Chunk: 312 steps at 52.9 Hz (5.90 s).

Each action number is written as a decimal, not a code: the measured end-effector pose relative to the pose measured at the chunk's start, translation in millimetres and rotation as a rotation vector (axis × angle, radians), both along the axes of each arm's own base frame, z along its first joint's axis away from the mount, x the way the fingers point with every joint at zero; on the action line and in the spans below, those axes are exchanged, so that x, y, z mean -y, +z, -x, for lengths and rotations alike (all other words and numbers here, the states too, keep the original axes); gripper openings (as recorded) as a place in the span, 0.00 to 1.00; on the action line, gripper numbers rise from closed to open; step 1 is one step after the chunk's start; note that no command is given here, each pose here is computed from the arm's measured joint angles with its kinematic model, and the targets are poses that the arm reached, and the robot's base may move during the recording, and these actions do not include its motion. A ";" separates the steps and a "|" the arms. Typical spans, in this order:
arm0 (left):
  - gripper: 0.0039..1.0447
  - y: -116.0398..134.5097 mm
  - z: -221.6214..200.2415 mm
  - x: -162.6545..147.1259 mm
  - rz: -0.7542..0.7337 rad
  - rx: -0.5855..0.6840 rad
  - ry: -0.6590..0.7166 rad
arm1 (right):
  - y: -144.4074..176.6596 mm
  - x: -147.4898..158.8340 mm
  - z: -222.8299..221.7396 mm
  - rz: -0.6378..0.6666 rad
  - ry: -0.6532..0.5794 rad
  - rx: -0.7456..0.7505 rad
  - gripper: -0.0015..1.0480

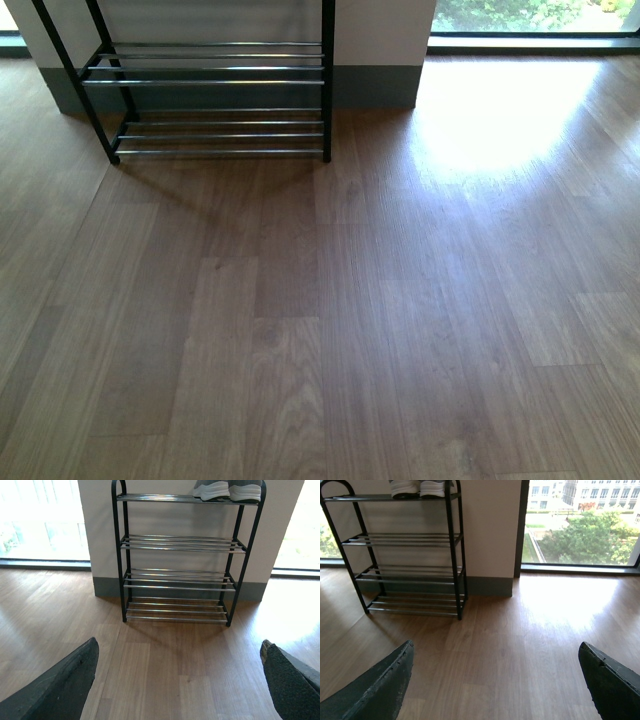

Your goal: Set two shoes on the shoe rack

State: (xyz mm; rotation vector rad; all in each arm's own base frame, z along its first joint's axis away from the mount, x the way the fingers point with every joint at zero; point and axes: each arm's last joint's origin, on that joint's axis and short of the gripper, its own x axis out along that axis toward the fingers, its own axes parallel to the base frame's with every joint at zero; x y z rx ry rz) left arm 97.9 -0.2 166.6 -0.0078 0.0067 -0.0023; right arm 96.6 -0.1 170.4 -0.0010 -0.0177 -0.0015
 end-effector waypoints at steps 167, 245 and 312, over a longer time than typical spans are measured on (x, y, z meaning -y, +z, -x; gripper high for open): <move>0.91 0.3 0.0 -0.2 0.000 0.003 0.005 | -0.4 -0.1 -0.1 -0.001 0.004 -0.002 0.91; 0.91 0.4 0.0 -0.1 0.000 0.004 0.003 | -0.4 0.0 -0.1 -0.001 0.001 -0.002 0.91; 0.91 0.4 0.0 -0.1 0.000 0.004 0.001 | -60.1 34.0 -128.7 0.186 -0.122 -0.452 0.91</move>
